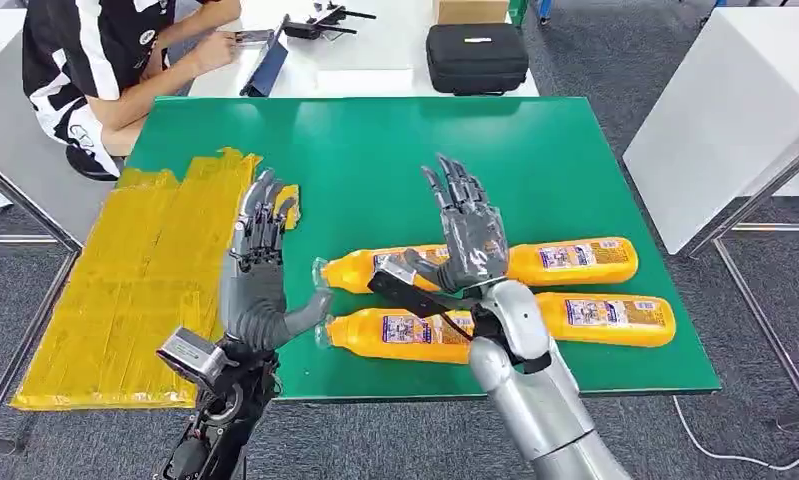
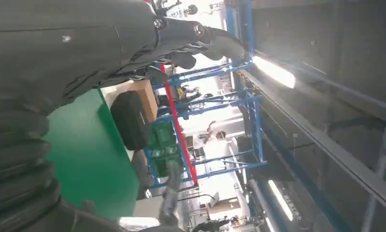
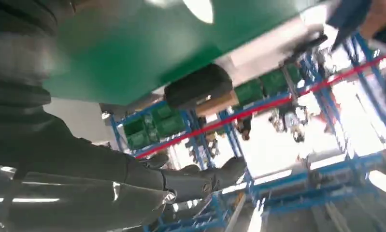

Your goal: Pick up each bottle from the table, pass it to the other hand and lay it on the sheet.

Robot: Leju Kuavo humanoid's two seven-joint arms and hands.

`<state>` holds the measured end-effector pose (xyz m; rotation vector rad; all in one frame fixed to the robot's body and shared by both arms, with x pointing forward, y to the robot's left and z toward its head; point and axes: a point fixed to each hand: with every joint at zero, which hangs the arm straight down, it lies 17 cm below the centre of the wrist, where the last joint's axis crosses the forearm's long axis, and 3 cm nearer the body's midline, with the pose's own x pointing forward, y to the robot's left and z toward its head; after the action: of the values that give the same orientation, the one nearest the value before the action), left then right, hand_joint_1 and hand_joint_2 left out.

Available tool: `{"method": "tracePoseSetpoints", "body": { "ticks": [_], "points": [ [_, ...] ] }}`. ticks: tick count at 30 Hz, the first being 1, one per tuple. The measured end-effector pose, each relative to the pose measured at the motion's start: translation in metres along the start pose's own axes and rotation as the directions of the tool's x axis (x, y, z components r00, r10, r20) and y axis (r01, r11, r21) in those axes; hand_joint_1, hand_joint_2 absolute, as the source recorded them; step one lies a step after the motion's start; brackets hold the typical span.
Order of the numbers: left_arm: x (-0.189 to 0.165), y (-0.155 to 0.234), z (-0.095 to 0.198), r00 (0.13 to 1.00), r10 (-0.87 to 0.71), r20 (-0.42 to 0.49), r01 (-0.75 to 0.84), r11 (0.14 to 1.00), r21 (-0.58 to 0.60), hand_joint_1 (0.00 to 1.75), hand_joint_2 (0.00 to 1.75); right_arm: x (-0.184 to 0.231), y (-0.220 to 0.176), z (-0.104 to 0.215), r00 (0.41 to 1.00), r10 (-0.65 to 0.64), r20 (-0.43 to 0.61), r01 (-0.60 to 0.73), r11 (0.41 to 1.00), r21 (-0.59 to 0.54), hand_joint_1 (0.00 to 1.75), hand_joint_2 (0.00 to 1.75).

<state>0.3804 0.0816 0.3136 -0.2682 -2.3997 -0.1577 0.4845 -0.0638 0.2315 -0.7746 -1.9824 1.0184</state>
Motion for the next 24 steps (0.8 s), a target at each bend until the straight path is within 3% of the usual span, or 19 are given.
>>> {"method": "tracePoseSetpoints", "body": {
  "ticks": [13,24],
  "points": [
    [-0.001,-0.003,0.002,1.0,0.02,-0.001,-0.02,1.0,-0.016,0.0,1.75,-0.003,0.074,-0.002,0.999,-0.025,0.028,0.016,0.962,0.273,0.0,1.75],
    [-0.003,-0.004,0.001,1.0,0.027,-0.01,-0.027,0.999,-0.017,0.0,1.75,-0.025,0.115,0.004,0.999,0.036,-0.023,-0.024,0.919,0.393,0.0,1.75]
  ]
}}
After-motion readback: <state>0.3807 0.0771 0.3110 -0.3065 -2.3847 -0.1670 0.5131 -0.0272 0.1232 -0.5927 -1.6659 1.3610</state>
